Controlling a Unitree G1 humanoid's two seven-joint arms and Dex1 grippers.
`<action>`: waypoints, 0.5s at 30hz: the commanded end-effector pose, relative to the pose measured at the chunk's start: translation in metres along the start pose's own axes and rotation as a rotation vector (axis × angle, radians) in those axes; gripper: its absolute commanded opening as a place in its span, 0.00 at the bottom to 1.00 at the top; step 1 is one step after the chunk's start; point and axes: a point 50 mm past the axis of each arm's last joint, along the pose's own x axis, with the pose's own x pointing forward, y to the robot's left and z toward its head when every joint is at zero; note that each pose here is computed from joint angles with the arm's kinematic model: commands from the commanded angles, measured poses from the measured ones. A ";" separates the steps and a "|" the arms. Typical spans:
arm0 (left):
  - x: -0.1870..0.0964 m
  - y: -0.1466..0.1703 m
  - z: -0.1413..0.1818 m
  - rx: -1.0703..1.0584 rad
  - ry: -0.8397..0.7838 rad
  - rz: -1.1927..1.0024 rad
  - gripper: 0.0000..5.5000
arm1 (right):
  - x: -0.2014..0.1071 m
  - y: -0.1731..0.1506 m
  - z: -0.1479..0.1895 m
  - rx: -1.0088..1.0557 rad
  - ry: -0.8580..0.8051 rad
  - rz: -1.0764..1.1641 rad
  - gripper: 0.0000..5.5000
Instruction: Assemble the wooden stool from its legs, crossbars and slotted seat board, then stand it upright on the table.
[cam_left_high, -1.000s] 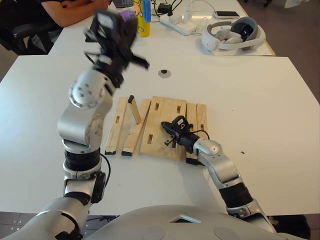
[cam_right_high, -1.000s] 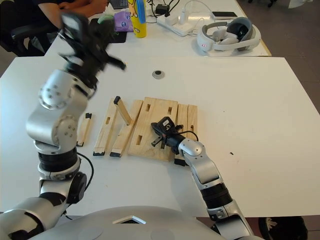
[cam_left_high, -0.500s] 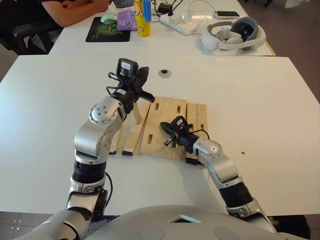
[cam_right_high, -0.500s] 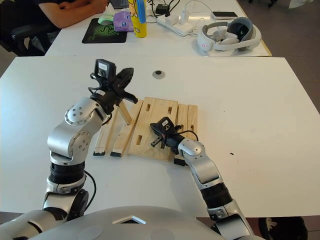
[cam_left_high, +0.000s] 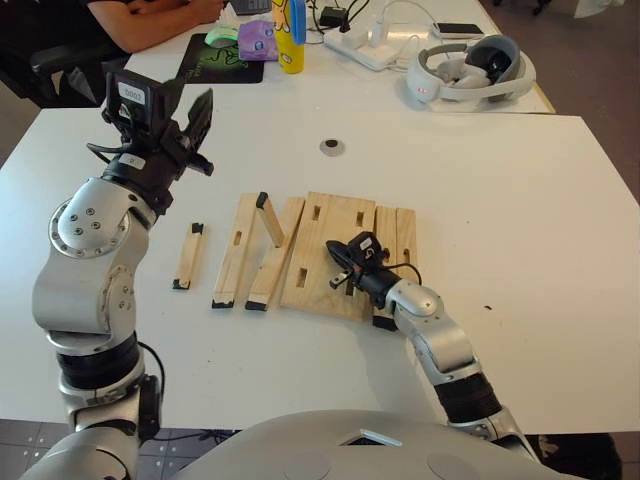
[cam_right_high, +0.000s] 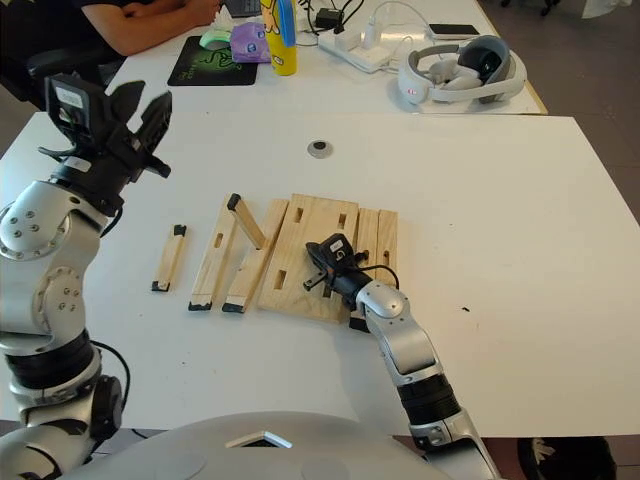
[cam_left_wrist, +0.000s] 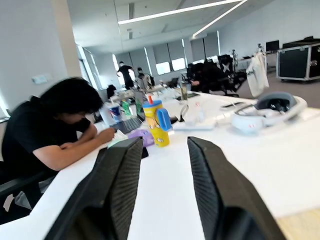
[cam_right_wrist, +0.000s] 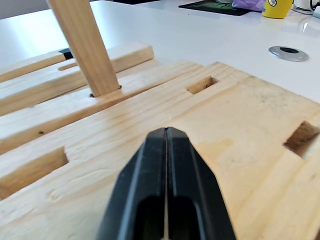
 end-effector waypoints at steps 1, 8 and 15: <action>-0.015 -0.009 -0.013 -0.024 0.114 -0.144 0.43 | -0.009 -0.010 -0.014 0.015 0.071 -0.099 0.00; -0.044 -0.011 -0.062 -0.116 0.454 -0.139 0.62 | -0.012 -0.025 0.004 0.048 -0.012 -0.224 0.00; -0.052 -0.039 -0.079 -0.272 0.624 -0.282 0.73 | -0.013 -0.032 0.022 0.080 -0.101 -0.274 0.00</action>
